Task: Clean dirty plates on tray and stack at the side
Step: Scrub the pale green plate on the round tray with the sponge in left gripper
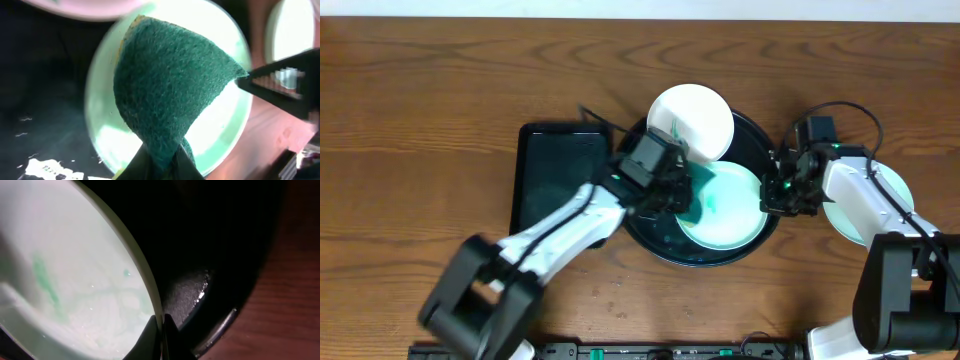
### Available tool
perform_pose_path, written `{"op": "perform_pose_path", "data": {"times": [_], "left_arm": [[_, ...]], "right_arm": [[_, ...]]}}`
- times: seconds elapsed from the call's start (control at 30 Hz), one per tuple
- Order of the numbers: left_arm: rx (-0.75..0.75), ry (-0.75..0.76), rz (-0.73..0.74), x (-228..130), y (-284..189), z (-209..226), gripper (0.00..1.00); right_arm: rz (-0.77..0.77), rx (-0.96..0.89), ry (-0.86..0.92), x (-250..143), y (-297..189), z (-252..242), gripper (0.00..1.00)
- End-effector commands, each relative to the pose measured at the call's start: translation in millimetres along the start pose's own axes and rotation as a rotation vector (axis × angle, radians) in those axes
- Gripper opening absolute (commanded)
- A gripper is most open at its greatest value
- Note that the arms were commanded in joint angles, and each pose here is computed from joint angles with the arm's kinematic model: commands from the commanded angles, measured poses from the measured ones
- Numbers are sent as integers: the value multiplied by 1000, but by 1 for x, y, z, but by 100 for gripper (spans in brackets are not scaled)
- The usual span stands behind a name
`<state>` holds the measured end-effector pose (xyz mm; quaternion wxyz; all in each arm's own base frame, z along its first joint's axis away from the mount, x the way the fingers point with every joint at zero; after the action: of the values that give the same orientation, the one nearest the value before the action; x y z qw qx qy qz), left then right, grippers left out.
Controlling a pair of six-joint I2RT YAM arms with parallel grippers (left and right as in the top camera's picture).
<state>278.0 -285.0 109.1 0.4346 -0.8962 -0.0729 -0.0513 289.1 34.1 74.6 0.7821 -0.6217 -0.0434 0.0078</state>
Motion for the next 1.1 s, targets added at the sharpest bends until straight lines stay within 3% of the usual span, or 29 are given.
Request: {"op": "perform_pose_path", "data": {"times": [0.0, 0.4, 0.57, 0.63, 0.8, 0.87, 1.07], "left_arm": [[-22, -123, 48, -7, 22, 0, 7], [-9, -183, 137, -33, 85, 13, 7], [-46, -125, 164, -35, 88, 11, 7], [27, -95, 149, -30, 81, 24, 7], [414, -74, 45, -15, 53, 74, 7], [498, -20, 31, -11, 44, 79, 7], [365, 39, 75, -17, 56, 53, 8]], "right_arm": [[-16, -28, 9, 5, 0, 4, 1], [-18, -36, -31, 7, 6, 14, 1], [-18, -37, -31, 7, 6, 14, 1], [-18, -37, -31, 7, 6, 14, 1], [-19, -45, -32, 8, 6, 13, 1], [-21, -53, -31, 8, 5, 12, 1], [-23, -63, -32, 8, 5, 11, 1]]}}
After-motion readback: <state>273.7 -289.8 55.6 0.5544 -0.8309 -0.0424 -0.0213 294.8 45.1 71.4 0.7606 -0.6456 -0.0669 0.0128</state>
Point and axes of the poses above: each gripper's point midway between its finger pads, its own y axis out along the fingers, its own z axis along the line the jaws close on, x = y × z, the point moved 5 cm from there along -y, back along the fingers, and after that the axes turned 10 degrees about -y, right-handed, at the moved point
